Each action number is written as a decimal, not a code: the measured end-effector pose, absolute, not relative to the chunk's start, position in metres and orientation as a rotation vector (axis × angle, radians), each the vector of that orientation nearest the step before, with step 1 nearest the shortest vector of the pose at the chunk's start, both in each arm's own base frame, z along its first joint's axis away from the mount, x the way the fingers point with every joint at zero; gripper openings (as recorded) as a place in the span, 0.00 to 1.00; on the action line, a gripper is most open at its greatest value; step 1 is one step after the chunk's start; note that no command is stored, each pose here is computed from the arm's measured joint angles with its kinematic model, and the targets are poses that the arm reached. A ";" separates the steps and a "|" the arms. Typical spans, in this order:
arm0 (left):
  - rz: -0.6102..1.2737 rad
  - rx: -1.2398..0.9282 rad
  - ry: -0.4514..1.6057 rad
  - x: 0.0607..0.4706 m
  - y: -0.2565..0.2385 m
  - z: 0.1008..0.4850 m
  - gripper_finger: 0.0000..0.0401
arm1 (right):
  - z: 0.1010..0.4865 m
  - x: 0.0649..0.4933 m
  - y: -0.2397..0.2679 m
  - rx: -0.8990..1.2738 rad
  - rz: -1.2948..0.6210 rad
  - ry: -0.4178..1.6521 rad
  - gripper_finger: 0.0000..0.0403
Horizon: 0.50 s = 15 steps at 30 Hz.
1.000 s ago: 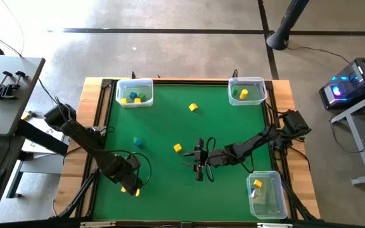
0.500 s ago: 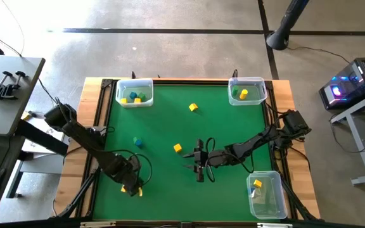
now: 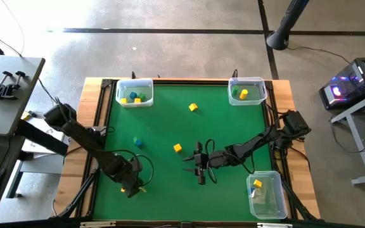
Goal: Sort blocks by size
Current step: Put the yellow cylindrical block into the top right transparent bin
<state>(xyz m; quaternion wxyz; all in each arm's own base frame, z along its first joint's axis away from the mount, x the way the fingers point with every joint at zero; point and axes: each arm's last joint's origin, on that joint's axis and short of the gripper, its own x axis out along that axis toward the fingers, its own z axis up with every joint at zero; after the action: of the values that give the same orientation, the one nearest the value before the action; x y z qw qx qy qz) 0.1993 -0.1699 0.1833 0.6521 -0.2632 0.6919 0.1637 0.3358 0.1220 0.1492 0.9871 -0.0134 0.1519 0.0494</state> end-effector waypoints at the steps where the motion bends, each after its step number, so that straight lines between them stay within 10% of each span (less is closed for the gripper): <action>1: 0.359 -0.570 1.554 0.200 -0.170 0.184 0.24 | 0.149 0.335 0.124 -0.039 0.106 0.304 0.42; 15: 0.220 -0.173 0.717 0.243 -0.163 0.203 0.22 | 0.154 0.317 0.157 -0.293 -0.049 0.262 0.42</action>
<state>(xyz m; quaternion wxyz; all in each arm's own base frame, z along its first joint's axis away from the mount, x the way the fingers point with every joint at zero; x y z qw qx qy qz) 0.2434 -0.1634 0.2029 0.9270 -0.0841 0.3495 0.1072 0.3171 0.1572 0.1540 0.9804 -0.1456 0.1303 -0.0243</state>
